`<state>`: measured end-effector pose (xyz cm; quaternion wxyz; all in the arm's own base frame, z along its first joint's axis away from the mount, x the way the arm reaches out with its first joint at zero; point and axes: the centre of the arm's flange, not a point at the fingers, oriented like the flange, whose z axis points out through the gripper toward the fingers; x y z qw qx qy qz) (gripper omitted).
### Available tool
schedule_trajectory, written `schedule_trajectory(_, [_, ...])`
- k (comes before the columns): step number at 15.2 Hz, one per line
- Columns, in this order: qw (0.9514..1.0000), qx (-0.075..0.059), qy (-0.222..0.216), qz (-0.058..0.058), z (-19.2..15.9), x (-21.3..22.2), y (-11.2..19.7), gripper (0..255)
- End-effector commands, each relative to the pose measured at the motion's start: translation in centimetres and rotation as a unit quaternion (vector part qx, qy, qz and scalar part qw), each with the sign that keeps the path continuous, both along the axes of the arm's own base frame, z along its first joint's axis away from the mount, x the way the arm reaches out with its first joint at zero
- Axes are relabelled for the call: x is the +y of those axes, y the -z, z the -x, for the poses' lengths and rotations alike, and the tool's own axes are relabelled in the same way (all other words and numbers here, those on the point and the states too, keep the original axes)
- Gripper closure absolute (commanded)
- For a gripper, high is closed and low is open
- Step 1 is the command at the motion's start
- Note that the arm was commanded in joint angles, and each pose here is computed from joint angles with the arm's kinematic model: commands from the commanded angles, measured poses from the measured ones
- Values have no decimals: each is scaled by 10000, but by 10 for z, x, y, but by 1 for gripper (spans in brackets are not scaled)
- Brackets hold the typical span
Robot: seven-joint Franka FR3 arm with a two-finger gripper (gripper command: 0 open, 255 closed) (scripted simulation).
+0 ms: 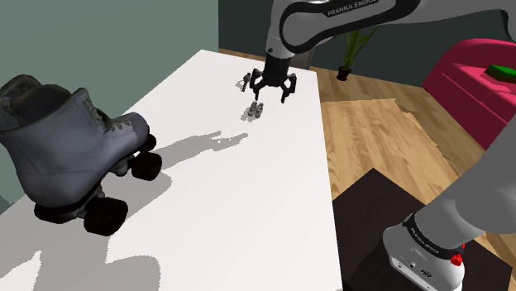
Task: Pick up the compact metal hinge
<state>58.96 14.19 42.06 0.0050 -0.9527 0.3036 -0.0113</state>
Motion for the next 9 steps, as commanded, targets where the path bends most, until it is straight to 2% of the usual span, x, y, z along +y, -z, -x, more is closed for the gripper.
schedule_trajectory(1, [9997, 4, 240, 32, -21, 1, 18, 0])
schedule_trajectory(5, [9976, 11, 691, 91, -65, 1, 48, 0])
schedule_trajectory(9, [9972, 12, 741, 97, -70, 1, 67, 0])
